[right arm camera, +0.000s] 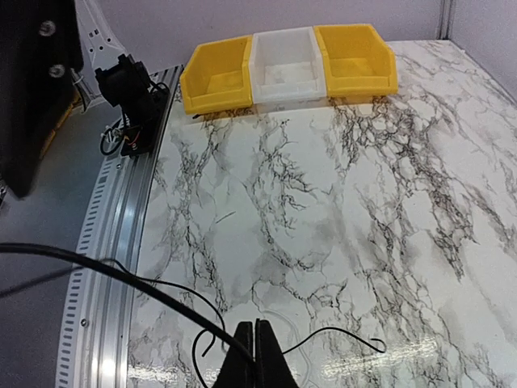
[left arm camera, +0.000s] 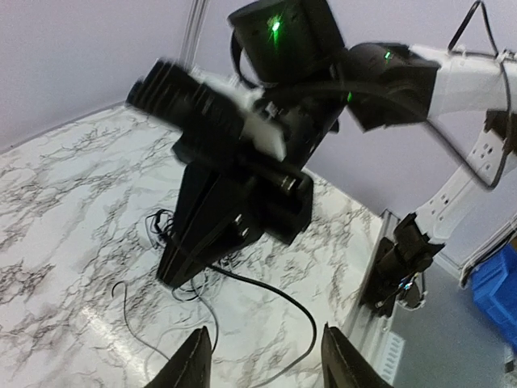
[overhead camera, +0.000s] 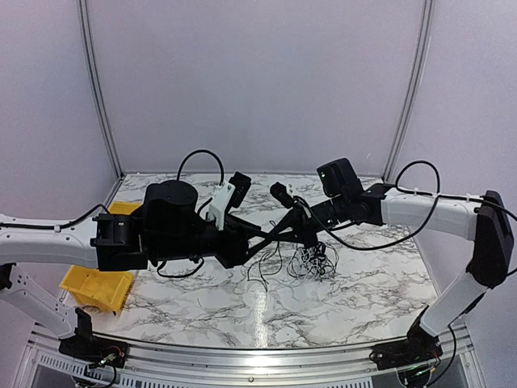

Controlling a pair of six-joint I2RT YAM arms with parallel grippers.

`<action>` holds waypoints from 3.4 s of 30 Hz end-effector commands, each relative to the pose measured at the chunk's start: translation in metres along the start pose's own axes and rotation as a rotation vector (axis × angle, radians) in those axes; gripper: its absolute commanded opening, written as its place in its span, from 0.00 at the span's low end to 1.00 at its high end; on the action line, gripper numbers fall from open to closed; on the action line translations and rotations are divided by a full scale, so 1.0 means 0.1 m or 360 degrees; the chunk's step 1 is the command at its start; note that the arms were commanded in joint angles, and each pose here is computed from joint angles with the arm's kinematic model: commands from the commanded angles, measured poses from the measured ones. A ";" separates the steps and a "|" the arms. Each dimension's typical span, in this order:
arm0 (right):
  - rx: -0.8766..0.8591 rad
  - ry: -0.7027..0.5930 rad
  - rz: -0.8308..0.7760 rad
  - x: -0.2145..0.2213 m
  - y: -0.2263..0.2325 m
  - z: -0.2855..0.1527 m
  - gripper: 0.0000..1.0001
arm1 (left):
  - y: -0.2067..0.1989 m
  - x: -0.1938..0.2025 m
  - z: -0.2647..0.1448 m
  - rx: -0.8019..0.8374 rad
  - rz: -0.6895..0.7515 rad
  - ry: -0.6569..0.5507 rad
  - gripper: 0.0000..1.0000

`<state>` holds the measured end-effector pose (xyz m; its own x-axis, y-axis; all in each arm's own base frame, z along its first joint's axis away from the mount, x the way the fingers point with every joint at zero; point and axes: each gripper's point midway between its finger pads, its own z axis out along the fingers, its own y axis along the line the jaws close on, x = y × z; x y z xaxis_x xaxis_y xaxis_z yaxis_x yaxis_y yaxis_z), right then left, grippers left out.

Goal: Untangle the cables

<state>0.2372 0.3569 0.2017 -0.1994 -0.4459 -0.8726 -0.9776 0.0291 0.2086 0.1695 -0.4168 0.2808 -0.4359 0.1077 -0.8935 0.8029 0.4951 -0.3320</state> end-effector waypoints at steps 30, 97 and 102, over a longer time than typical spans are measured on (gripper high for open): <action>0.0339 -0.0071 -0.0210 -0.86 -0.07 -0.60 0.00 | 0.79 1.02 0.59 -0.0618 0.0665 -0.0132 0.47; 0.1055 0.0086 -0.0266 0.69 -0.71 -1.51 0.59 | 2.29 -1.11 -1.93 -0.1692 -0.0005 -0.0184 0.00; 0.1043 0.0102 -0.0239 0.72 -0.73 -1.49 0.59 | 2.73 -1.11 -2.06 -0.1847 -0.0081 -0.0164 0.00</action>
<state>0.2967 0.1921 0.1857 -0.0782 -0.5318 -0.8432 -0.8490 0.4789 -0.2233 0.3383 -0.1333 0.3530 -0.3597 0.0320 -0.9325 -0.0525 0.9971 0.0545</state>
